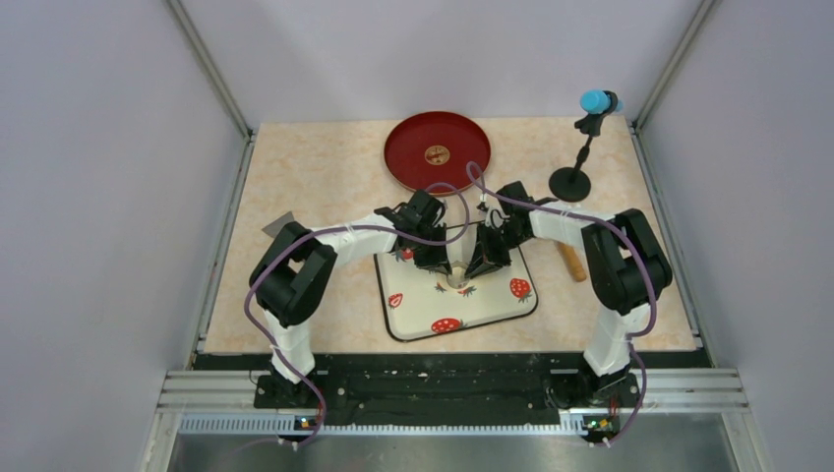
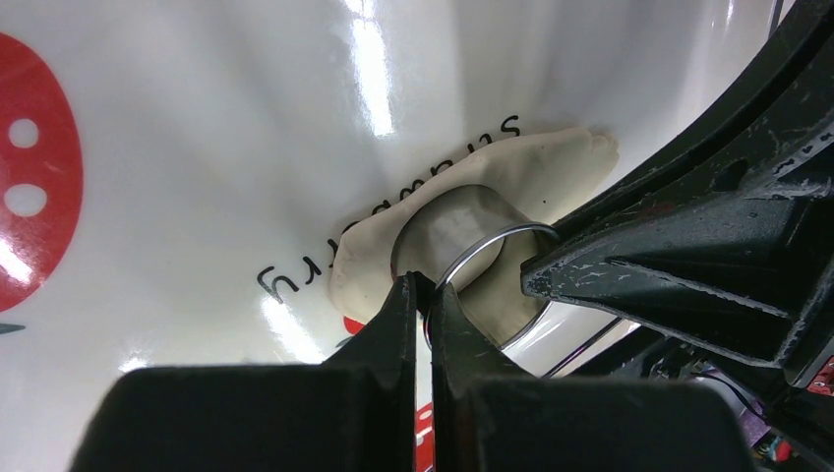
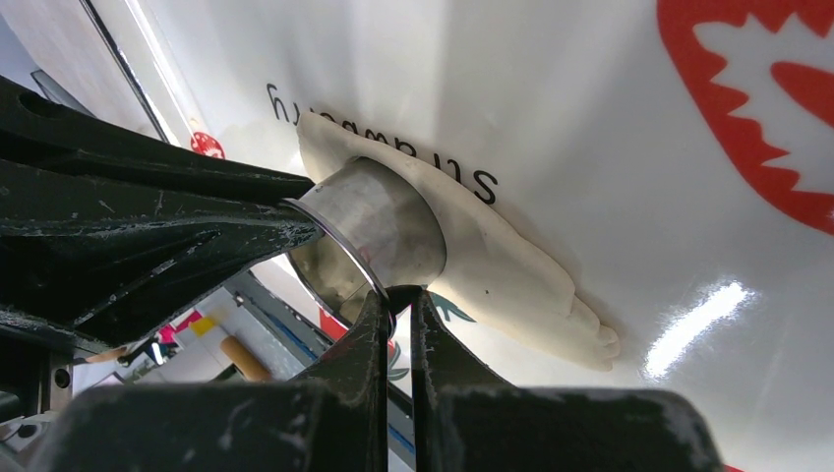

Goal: Roll out the dumpling wrappers from the dough

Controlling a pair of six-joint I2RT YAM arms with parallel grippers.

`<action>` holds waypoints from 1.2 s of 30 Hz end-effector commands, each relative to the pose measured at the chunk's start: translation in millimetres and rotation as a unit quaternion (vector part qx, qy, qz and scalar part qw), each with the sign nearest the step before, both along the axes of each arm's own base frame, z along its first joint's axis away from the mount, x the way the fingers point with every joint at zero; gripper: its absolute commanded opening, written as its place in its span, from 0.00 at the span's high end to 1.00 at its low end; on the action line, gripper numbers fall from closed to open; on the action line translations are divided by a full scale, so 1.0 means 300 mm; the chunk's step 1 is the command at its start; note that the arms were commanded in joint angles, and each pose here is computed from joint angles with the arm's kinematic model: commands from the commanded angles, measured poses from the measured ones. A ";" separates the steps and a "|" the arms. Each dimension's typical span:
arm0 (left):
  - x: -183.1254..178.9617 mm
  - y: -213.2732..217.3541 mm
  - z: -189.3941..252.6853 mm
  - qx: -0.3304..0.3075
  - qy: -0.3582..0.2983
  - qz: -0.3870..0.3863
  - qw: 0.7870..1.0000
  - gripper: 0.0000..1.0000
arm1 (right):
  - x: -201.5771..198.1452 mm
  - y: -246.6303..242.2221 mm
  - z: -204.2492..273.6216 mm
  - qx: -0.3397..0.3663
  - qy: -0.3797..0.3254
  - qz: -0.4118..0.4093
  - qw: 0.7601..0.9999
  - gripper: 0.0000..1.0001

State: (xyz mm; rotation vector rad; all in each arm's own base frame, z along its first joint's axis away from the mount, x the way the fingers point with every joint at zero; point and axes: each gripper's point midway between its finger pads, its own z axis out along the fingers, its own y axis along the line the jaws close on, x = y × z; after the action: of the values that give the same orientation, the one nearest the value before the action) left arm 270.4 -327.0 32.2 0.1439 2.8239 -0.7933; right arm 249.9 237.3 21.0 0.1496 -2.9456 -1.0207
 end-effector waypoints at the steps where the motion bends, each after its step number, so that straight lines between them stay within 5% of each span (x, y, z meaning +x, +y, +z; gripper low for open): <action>1: -0.200 0.070 -0.247 0.075 0.131 0.004 0.988 1.00 | -0.365 -0.331 -0.330 -0.274 0.140 0.080 0.948 1.00; 11: -0.122 0.018 -0.132 0.050 0.078 -0.014 0.996 1.00 | -0.175 -0.230 -0.150 -0.240 0.067 0.077 0.965 1.00; 24: -0.024 0.001 -0.001 0.072 0.033 -0.023 0.997 0.74 | -0.056 -0.119 0.011 -0.177 0.020 0.075 0.981 0.58; 36: 0.013 -0.025 0.145 0.031 -0.007 -0.015 0.999 0.59 | 0.017 -0.033 0.166 -0.109 -0.016 0.055 0.992 0.35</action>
State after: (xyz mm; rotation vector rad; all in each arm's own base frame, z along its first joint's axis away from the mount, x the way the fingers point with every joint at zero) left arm 260.9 -326.6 34.0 0.1976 2.9469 -0.6362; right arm 247.5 217.8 41.7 0.2946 -2.9884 -0.5954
